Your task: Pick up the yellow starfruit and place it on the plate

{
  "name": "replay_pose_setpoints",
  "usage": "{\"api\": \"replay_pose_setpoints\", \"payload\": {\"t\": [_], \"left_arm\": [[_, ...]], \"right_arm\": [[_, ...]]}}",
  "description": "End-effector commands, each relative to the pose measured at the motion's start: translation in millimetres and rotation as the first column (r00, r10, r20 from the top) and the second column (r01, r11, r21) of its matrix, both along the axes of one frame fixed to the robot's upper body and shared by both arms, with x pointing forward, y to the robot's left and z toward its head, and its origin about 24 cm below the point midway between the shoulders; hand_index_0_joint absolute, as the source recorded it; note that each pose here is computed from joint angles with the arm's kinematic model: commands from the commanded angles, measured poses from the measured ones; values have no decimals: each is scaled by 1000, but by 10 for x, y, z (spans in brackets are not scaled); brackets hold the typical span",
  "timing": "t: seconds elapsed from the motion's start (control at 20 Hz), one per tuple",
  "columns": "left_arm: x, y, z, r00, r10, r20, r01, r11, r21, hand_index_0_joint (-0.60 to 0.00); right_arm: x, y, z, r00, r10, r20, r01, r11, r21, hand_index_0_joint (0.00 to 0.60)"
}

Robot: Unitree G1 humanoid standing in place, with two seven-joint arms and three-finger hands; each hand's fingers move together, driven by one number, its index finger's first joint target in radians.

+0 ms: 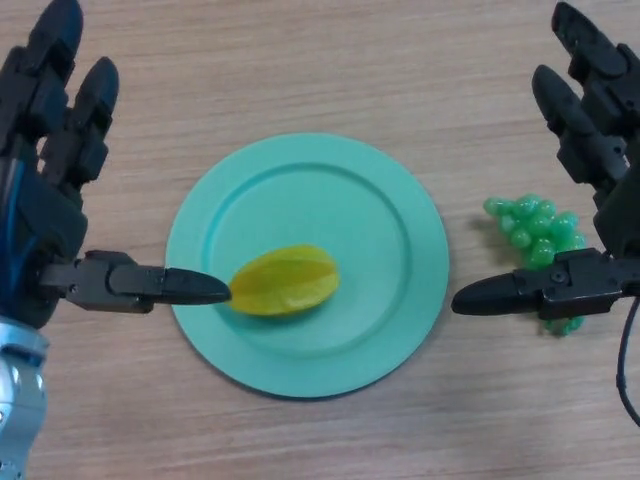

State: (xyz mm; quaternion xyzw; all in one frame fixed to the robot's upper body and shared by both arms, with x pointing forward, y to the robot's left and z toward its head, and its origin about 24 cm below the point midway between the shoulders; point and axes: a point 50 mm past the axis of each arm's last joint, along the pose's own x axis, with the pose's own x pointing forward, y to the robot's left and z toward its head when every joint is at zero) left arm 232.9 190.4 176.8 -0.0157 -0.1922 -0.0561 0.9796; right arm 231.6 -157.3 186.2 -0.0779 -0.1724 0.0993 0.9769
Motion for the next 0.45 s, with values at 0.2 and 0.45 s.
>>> {"api": "replay_pose_setpoints", "payload": {"t": [0.2, 0.45], "left_arm": [[-75, 76, 277, 970, 83, 230, -113, 986, 122, 0], [-33, 60, 224, 969, 112, 222, -152, 973, 175, 0]], "right_arm": [[-94, -48, 279, 970, -18, 242, 14, 1000, 22, 0], [-61, -63, 271, 969, -15, 247, 12, 1000, 14, 0]]}}
